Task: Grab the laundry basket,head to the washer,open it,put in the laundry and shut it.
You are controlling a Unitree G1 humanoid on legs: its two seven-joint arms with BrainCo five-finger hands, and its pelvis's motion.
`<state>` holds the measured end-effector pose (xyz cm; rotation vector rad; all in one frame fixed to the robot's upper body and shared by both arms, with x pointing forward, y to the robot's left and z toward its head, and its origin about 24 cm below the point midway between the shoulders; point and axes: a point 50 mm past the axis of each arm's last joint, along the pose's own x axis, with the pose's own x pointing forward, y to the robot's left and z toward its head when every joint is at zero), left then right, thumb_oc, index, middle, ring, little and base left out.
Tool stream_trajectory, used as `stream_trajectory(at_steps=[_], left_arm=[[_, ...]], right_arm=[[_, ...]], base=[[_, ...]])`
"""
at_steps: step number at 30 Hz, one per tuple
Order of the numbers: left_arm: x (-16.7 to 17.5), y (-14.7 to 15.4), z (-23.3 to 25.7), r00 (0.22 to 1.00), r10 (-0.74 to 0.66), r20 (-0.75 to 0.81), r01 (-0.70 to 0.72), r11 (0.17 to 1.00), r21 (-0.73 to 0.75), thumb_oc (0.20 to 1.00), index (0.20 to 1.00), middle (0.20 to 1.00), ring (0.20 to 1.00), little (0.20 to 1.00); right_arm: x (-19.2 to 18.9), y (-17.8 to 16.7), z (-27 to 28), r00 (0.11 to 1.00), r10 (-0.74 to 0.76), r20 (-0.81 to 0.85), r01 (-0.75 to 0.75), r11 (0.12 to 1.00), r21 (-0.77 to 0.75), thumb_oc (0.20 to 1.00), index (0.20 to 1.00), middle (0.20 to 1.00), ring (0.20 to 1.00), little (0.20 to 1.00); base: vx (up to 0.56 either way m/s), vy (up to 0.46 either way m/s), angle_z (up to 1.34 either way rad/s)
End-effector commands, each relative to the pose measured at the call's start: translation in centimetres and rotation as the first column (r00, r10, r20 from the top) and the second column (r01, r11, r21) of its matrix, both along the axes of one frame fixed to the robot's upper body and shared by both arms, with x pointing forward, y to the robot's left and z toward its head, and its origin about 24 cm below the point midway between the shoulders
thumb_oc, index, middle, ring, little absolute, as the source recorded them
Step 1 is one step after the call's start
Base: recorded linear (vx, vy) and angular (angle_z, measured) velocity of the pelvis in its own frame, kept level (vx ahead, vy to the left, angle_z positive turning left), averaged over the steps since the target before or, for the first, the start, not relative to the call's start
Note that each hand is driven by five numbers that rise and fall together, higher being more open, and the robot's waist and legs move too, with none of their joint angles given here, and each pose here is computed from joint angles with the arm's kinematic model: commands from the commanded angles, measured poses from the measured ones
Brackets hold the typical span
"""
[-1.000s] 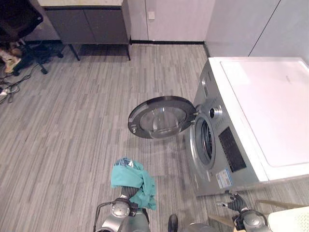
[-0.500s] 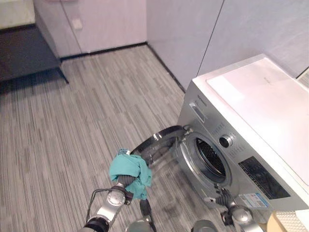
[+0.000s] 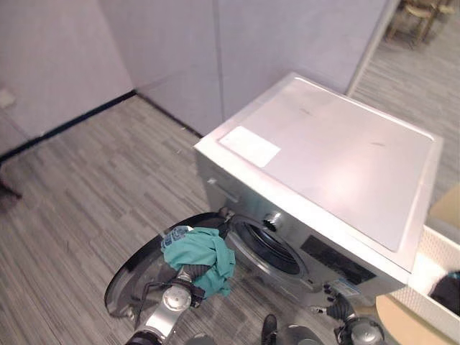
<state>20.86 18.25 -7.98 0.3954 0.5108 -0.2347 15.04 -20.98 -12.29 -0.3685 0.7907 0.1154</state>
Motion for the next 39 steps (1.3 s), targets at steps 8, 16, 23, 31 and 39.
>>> stream_trajectory(at_steps=[8,16,23,31,39], left_arm=[[2.2,-1.0,1.0,0.989,0.09,0.114,-0.083,0.995,-0.061,0.2,0.2,0.2,0.2,0.2],[5.8,-0.7,4.0,0.965,0.079,0.251,-0.075,0.997,-0.028,0.2,0.2,0.2,0.2,0.2],[6.4,-0.6,5.7,0.949,0.044,0.313,-0.031,0.998,-0.047,0.2,0.2,0.2,0.2,0.2],[9.8,-2.0,10.8,0.862,0.066,0.503,-0.015,0.994,-0.105,0.2,0.2,0.2,0.2,0.2],[15.5,-2.4,21.4,0.624,0.061,0.779,-0.06,0.998,-0.03,0.2,0.2,0.2,0.2,0.2]], right_arm=[[2.6,-2.0,1.6,0.995,-0.008,0.096,0.015,0.997,-0.071,1.0,1.0,1.0,1.0,1.0],[5.8,-0.1,2.9,0.984,0.024,0.179,-0.016,0.999,-0.043,1.0,1.0,1.0,1.0,1.0],[6.4,1.2,3.2,0.976,0.048,0.214,-0.047,0.999,-0.005,1.0,1.0,1.0,1.0,1.0],[9.6,-0.1,7.2,0.914,0.013,0.405,-0.012,1.0,-0.005,1.0,1.0,1.0,1.0,1.0],[12.4,0.2,11.2,0.816,-0.005,0.578,-0.017,0.999,0.032,1.0,1.0,1.0,1.0,1.0]], base=[[0.07,0.207,-0.94],[-0.19,0.23,-0.83],[-0.18,-0.034,-0.25],[-0.31,-0.079,-0.1],[-0.17,0.077,0.2]])
